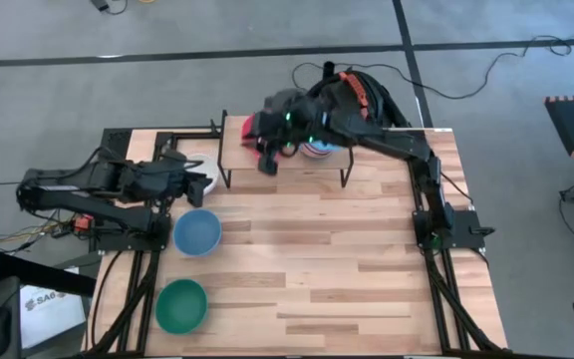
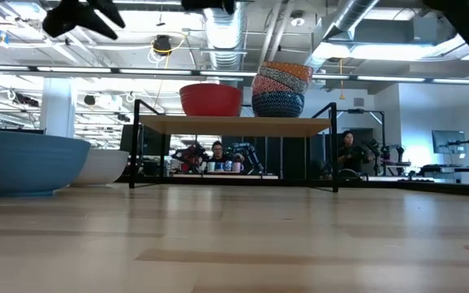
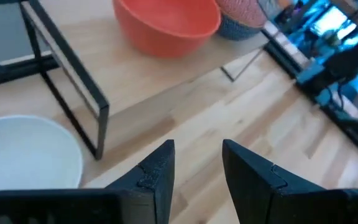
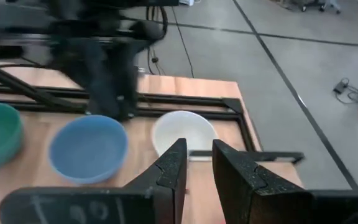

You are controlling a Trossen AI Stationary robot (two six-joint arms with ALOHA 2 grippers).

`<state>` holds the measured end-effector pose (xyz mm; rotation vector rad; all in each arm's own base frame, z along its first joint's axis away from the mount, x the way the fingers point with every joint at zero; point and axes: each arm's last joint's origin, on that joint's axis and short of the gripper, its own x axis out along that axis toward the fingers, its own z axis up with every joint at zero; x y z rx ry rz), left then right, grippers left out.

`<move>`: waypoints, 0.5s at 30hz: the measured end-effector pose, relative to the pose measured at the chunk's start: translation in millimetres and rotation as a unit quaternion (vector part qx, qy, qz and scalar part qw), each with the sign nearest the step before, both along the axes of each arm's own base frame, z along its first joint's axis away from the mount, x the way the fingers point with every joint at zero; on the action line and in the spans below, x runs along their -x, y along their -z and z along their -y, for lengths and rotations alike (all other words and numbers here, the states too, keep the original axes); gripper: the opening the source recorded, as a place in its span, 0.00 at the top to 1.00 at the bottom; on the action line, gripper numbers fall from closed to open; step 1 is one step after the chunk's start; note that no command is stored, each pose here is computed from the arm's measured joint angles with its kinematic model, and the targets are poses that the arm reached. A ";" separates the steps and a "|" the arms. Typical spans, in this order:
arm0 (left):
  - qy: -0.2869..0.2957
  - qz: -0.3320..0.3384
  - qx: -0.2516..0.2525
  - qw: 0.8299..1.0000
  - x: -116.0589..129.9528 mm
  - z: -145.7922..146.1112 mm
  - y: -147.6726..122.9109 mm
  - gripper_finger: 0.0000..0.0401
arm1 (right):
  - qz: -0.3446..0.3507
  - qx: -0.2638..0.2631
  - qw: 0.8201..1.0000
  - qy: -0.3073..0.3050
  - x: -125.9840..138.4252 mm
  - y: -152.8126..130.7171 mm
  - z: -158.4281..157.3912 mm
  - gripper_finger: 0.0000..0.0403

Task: Place and stack bowls onto a shelf
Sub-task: Stack the green bowl on top of the red bowl on the shelf

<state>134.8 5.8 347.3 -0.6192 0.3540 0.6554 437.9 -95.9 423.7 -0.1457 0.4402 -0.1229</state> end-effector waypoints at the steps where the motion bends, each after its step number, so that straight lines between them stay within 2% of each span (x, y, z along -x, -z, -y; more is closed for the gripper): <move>1: 0.006 0.002 0.000 1.000 1.9 1.5 -0.6 0.70 | 0.000 0.000 1.000 -0.001 -2.3 -0.1 -10.7 0.74; 4: 0.028 -0.014 0.000 1.000 9.9 6.3 1.2 0.70 | 0.012 -0.013 1.000 -0.002 -7.5 -2.0 -39.1 0.74; 8: 0.053 -0.035 0.001 0.998 16.5 12.3 4.4 0.70 | 0.023 -0.054 0.998 -0.017 -11.2 -2.9 -73.6 0.74; 11: 0.071 -0.049 0.001 0.996 18.8 16.8 6.6 0.70 | 0.027 -0.076 0.997 -0.016 -25.6 10.1 -99.7 0.74; 13: 0.080 -0.059 0.004 0.995 20.4 19.6 8.5 0.70 | -0.008 -0.097 0.995 -0.019 -31.9 27.4 -116.0 0.74; 15: 0.078 -0.067 0.017 0.995 22.8 21.4 10.8 0.70 | 0.015 -0.124 0.992 -0.024 -46.8 38.6 -134.6 0.74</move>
